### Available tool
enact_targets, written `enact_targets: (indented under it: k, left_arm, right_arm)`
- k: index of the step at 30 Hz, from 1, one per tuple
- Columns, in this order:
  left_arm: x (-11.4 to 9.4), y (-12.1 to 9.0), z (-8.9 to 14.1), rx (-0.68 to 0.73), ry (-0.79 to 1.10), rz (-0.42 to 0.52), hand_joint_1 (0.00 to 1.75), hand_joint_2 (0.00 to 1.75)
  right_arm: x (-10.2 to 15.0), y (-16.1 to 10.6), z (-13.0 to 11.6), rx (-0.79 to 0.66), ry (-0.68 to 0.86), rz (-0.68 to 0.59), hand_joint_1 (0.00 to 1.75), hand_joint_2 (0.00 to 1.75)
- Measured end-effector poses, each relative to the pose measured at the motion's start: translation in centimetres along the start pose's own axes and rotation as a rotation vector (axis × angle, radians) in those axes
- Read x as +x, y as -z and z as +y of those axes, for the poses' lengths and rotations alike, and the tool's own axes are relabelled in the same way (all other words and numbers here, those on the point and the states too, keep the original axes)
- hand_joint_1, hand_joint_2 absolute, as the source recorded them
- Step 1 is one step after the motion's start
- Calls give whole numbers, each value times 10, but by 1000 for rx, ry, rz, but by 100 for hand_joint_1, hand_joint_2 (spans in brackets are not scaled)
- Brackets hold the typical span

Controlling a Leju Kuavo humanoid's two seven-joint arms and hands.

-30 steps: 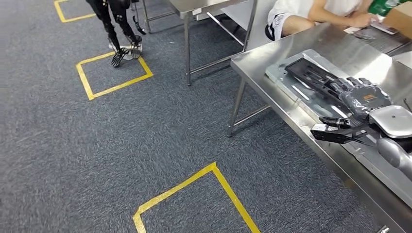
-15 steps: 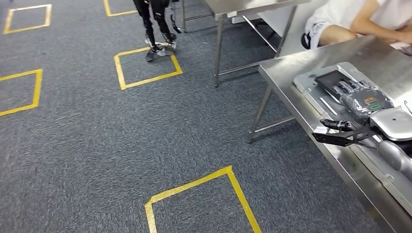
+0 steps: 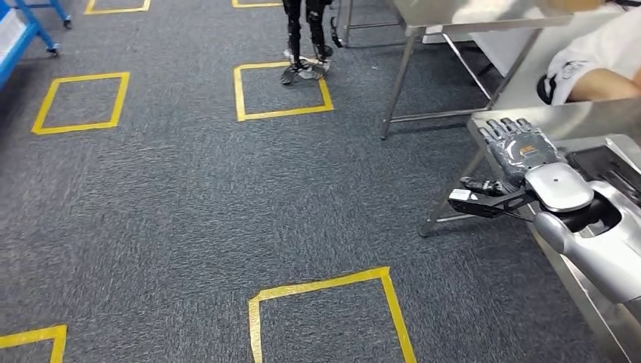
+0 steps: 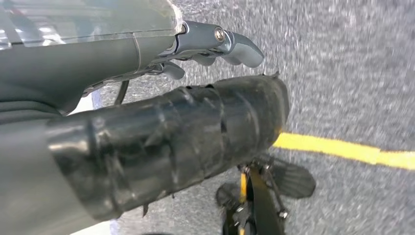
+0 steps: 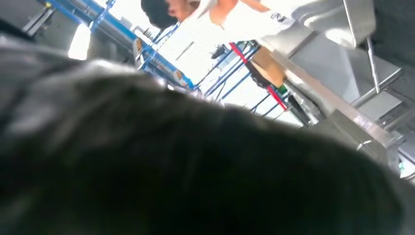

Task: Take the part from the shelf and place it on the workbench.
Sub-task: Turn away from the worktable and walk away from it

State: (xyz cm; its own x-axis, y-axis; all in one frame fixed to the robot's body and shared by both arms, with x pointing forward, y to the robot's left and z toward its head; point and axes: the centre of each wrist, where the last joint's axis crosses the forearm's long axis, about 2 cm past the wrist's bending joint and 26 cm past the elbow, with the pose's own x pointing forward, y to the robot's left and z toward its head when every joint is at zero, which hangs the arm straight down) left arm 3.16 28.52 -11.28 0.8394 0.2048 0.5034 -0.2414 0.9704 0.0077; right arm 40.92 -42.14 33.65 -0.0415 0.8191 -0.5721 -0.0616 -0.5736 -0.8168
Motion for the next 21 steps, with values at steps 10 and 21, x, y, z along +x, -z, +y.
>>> enact_targets:
  k: [10, 21]
  left_arm:
    - [-1, -1, -1, -6, 11, -3, 0, 0]
    - [-5, -2, 0, -5, 13, 5, 0, 0]
  right_arm:
    - [1, -3, 13, 24, 9, -9, 0, 0]
    - [-27, -33, 35, 63, 23, -15, 0, 0]
